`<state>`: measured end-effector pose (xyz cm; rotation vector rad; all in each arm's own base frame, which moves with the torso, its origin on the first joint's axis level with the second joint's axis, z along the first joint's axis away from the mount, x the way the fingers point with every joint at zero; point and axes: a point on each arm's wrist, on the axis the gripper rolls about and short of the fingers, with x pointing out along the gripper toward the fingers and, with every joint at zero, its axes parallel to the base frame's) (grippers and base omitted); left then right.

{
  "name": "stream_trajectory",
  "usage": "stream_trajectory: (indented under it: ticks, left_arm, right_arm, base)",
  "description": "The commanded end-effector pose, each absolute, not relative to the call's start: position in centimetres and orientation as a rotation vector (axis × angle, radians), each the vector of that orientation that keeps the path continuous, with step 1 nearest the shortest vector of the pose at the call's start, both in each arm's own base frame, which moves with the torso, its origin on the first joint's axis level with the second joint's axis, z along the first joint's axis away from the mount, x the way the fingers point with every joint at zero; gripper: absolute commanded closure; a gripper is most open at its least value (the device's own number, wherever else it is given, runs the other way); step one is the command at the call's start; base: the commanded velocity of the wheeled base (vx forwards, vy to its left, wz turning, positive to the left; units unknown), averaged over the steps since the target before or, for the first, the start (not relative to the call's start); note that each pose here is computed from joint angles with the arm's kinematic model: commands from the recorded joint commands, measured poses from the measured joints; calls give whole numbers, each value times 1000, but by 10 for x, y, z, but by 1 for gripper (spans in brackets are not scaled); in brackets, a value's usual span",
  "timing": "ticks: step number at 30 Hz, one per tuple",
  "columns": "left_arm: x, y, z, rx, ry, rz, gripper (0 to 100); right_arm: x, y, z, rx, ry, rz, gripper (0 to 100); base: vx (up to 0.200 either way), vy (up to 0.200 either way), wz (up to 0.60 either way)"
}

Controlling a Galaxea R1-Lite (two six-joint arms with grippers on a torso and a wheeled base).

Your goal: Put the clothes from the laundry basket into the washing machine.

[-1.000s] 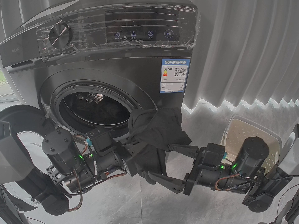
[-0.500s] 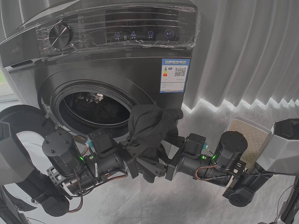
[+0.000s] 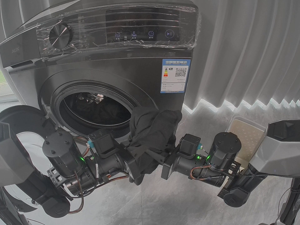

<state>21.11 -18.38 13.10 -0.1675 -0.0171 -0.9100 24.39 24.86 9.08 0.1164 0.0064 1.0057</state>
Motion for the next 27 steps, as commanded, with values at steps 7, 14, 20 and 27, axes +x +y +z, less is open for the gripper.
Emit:
stream_trajectory:
  ticks: [7, 14, 20, 27]
  left_arm:
    - [213, -183, 131, -173, -14, -905, 100]
    - [212, -184, 132, -194, -9, -912, 0]
    - [206, -180, 135, -196, -11, -917, 0]
    - [195, -168, 135, -196, 8, -916, 0]
  right_arm:
    - [225, 247, 96, 114, 18, 1040, 100]
    - [217, 240, 104, 120, 11, 1042, 100]
    - [209, 225, 112, 119, 12, 1029, 100]
    - [203, 214, 116, 117, 13, 1020, 100]
  base:
    - [0, 0, 0]
    - [0, 0, 0]
    - [0, 0, 0]
    - [0, 0, 0]
